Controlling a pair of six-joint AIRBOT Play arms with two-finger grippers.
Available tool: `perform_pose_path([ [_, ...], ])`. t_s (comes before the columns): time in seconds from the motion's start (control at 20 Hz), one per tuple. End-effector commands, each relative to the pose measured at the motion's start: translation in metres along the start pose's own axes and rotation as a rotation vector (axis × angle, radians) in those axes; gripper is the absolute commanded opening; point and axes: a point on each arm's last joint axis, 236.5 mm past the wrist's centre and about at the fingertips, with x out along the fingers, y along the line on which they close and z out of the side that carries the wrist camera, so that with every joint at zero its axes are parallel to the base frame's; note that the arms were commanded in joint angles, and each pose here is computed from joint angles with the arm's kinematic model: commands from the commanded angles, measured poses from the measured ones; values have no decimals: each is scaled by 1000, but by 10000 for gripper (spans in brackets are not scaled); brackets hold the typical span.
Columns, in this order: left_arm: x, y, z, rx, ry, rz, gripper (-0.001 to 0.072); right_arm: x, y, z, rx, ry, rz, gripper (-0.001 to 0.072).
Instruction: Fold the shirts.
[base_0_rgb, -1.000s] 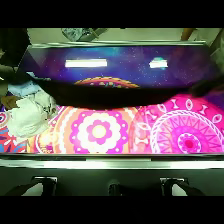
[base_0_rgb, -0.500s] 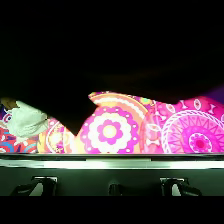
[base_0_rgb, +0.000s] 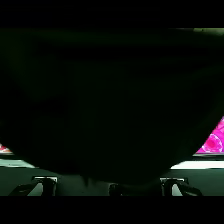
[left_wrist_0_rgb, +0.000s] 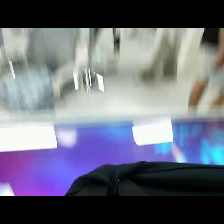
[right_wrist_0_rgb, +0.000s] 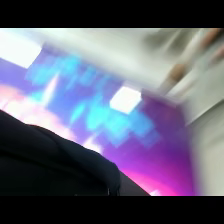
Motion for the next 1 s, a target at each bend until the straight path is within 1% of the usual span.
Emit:
perform_pose_path([
  [0.0,102,39,-103,-82,360,-25,35,121,52,-96,90,378,319,36],
  [0.05,136,48,-148,-131,486,-40,34,157,70,-134,82,505,385,36],
  [0.15,190,59,-238,-168,691,-77,34,223,103,-192,30,662,438,36],
  [0.25,233,69,-304,-208,794,-85,34,292,119,-210,-5,638,400,37],
  [0.3,255,74,-326,-235,808,-90,34,322,122,-209,20,586,359,37],
  [0.45,317,90,-344,-343,708,-69,34,387,107,-187,217,384,200,37],
  [0.55,345,97,-338,-403,627,-59,34,403,91,-168,265,276,129,37],
  [0.65,359,94,-332,-457,581,-72,34,405,87,-161,275,245,111,37],
  [0.75,357,89,-333,-455,595,-86,35,400,96,-174,269,309,145,37],
  [0.85,338,95,-335,-435,666,-88,34,379,101,-194,166,425,188,37],
  [0.95,303,95,-348,-410,812,-99,34,346,109,-223,57,592,266,37],
])
